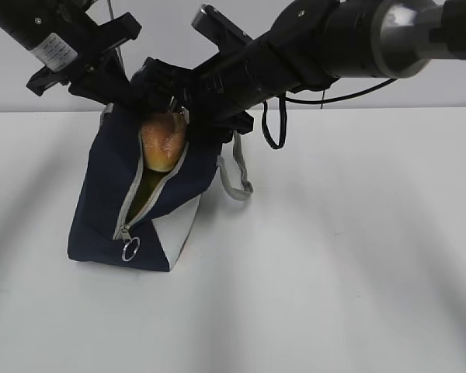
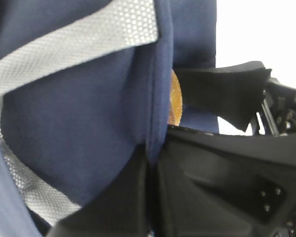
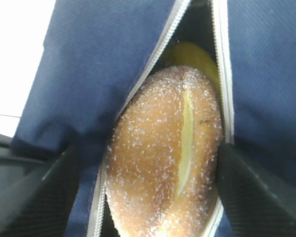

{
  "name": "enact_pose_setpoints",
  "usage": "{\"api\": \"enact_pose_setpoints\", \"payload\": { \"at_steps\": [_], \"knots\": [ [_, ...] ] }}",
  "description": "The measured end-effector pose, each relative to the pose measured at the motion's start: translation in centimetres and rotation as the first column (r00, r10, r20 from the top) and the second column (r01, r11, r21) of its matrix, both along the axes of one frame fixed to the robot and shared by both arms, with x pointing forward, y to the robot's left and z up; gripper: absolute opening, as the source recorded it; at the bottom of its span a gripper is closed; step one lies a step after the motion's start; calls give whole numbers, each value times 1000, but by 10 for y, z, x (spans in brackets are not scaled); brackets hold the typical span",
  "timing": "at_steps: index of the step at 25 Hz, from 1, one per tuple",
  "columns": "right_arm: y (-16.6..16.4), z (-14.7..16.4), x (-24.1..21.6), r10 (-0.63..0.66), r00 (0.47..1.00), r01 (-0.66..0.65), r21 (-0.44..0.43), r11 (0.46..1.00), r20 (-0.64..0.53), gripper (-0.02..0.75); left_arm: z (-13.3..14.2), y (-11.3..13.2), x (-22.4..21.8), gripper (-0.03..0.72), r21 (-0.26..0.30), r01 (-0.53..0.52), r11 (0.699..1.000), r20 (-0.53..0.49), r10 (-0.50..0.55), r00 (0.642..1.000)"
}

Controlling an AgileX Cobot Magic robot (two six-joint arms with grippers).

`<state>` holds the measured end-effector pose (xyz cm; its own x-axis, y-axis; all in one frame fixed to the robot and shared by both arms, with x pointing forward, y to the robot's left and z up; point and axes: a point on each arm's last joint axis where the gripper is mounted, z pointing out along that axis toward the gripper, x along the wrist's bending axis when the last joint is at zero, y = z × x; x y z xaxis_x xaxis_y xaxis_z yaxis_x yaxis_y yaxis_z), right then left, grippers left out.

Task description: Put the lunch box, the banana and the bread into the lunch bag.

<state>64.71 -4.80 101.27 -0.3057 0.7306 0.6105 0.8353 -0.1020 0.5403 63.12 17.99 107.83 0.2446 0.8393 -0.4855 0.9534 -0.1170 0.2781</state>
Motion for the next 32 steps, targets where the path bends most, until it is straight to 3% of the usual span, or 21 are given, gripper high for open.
{"api": "enact_pose_setpoints", "payload": {
  "at_steps": [6,15,20,26,32],
  "knots": [
    [0,2,2,50,998,-48,-58,997,42,648,0,1,0,0,3,2,1000,3,-2,1000],
    [-8,-5,1,166,982,-134,-283,950,92,644,1,0,0,0,-8,1,1000,1,-1,1000],
    [-13,-1,0,187,977,-144,-323,935,106,638,1,0,0,0,-8,2,1000,1,-1,1000],
    [-25,26,-5,206,965,-134,-367,920,164,624,1,0,0,0,-8,2,1000,2,-2,1000],
    [-30,25,-4,212,963,-125,-425,896,165,592,1,0,0,0,-8,3,1000,2,-3,1000]
  ]
}}
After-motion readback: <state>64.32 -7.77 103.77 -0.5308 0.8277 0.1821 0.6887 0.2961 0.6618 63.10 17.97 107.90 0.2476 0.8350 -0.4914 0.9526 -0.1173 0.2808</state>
